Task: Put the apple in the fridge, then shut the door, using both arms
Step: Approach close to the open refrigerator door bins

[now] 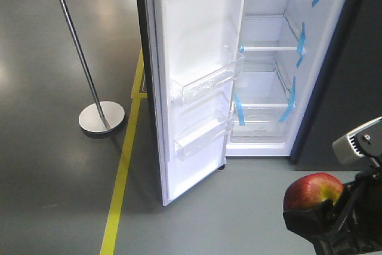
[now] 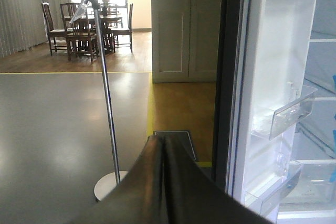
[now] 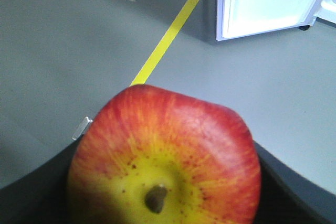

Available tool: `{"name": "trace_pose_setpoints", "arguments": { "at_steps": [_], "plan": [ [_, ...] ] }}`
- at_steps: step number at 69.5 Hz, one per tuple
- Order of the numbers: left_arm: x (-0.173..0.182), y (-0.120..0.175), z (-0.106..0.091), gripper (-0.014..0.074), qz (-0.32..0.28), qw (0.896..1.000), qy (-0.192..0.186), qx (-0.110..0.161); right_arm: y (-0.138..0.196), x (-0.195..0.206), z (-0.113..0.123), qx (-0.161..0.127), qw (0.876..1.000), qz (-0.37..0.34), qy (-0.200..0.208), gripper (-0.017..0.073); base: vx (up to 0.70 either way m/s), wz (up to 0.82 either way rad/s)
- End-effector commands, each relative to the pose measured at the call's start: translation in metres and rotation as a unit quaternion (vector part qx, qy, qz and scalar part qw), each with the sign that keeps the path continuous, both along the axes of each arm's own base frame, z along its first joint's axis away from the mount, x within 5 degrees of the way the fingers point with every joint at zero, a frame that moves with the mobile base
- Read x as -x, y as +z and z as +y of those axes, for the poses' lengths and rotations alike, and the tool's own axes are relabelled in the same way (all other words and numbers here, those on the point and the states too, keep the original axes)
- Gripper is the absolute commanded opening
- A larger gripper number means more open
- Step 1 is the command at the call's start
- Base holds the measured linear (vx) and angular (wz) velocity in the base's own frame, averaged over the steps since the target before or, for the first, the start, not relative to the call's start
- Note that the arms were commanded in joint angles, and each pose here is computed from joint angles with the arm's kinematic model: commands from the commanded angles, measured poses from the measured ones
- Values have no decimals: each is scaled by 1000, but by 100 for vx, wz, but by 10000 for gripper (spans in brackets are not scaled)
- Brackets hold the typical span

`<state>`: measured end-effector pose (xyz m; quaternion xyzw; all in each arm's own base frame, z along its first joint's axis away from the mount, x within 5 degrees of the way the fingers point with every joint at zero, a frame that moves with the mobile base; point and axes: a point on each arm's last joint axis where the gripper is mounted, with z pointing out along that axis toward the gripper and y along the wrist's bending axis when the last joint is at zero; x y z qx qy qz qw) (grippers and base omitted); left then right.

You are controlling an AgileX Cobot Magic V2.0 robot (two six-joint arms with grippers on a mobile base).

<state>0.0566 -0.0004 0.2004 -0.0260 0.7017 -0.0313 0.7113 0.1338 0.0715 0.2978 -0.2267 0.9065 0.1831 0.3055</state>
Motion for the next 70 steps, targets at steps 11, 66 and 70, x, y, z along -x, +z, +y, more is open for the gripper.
{"name": "trace_pose_setpoints", "arguments": {
  "at_steps": [11, 66, 70],
  "plan": [
    [1, 3, 0, -6, -37, 999, -4, 8, 13, -3, 1, -20, 999, -36, -7, 391, 11, 3],
    [1, 3, 0, -6, -37, 999, -4, 8, 13, -3, 1, -20, 999, -36, -7, 391, 11, 3],
    [1, 3, 0, -6, -37, 999, -4, 8, 13, -3, 1, -20, 999, -36, -7, 391, 12, 1]
  ]
}}
